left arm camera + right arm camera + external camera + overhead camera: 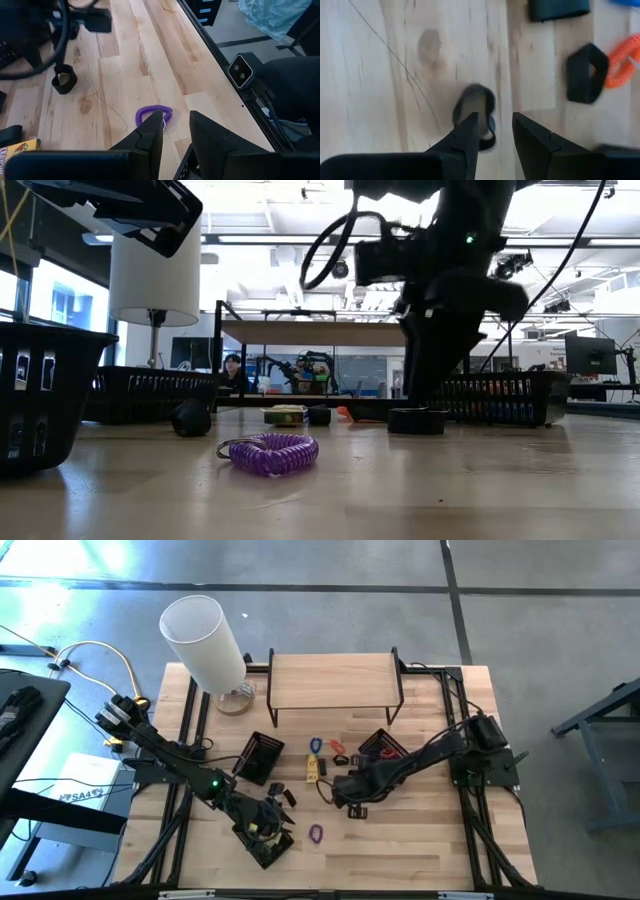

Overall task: Pick & Place Office Desk Supplies
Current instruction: Put the black rubber band into the top left black bin

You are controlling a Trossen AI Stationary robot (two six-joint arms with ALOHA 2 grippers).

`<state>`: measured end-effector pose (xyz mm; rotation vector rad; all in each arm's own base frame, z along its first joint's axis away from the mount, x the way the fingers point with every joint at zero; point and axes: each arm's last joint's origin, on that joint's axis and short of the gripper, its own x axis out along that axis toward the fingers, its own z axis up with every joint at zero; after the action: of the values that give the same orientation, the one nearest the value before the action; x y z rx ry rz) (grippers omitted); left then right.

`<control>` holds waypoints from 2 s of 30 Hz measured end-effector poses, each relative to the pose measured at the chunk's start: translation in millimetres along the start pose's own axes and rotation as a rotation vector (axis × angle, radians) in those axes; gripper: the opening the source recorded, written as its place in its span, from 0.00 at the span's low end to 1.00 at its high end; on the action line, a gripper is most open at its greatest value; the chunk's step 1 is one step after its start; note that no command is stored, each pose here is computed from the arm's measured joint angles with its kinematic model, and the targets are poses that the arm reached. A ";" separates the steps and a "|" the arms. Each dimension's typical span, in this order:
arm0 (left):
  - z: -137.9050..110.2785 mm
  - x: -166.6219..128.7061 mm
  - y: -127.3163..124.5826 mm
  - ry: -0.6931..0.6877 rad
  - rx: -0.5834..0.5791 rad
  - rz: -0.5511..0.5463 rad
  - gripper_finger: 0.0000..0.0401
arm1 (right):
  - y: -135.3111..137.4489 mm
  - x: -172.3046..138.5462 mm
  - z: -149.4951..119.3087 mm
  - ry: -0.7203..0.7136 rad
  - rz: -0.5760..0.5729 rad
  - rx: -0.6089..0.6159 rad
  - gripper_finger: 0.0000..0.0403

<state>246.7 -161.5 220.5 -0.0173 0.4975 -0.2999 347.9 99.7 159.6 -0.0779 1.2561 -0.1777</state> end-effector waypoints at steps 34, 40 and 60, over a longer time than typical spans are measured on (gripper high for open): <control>-0.6 0.0 -0.4 0.004 -0.012 -0.001 0.23 | 3.5 14.5 -4.6 0.045 -0.041 0.018 0.01; -0.6 0.0 -0.5 0.003 -0.070 -0.001 0.23 | 14.5 9.2 -7.8 0.007 -0.081 0.067 0.01; 5.6 3.8 18.0 -0.027 -0.090 0.053 0.23 | 110.8 -41.4 10.3 -0.729 0.003 0.002 0.01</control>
<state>257.5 -145.8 222.0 -0.0953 0.4833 -0.2249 355.4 215.6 184.4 -0.1253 0.5291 -0.1300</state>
